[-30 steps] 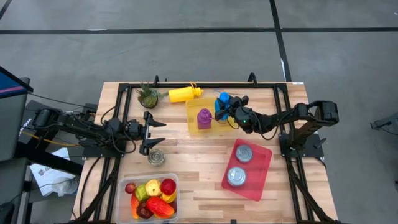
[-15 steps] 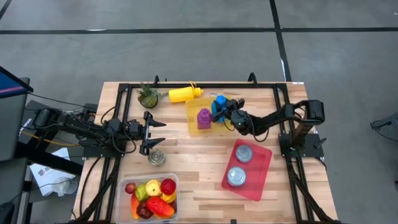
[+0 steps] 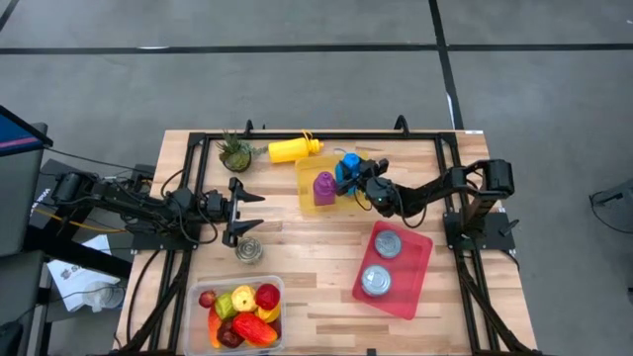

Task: Pick & Place Food Item
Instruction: Adjust the blue tumbler in the yellow bin

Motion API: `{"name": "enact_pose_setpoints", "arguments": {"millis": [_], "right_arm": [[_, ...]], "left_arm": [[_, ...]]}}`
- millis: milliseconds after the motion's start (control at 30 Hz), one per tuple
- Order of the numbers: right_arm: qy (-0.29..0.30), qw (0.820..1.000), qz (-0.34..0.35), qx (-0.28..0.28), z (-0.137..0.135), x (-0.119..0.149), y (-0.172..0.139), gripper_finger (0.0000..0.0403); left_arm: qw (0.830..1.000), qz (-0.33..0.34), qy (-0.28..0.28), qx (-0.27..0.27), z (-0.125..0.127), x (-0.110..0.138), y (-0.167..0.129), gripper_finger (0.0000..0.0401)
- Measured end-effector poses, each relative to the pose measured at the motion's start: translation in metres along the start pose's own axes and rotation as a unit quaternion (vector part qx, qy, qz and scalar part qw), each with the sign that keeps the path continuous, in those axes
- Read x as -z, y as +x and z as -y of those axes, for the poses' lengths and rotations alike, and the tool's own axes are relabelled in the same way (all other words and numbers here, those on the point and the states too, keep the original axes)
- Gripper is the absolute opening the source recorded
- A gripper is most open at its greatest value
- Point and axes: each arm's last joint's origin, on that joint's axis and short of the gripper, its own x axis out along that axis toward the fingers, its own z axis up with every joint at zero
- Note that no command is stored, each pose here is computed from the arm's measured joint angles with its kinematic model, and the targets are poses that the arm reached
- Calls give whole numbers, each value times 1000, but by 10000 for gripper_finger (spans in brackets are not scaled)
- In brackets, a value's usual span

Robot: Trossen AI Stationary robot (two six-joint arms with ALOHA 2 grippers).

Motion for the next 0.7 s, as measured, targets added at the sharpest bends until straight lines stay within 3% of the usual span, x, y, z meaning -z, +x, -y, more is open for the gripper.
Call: {"name": "enact_pose_setpoints", "arguments": {"millis": [167,700], "right_arm": [[-4,1000,-4,-4,0,1,0,260],[-24,999,30,-14,-7,-6,-7,268]], "left_arm": [[1000,0,0,0,0,0,0,280],[1000,0,0,-1,0,0,0,280]]}}
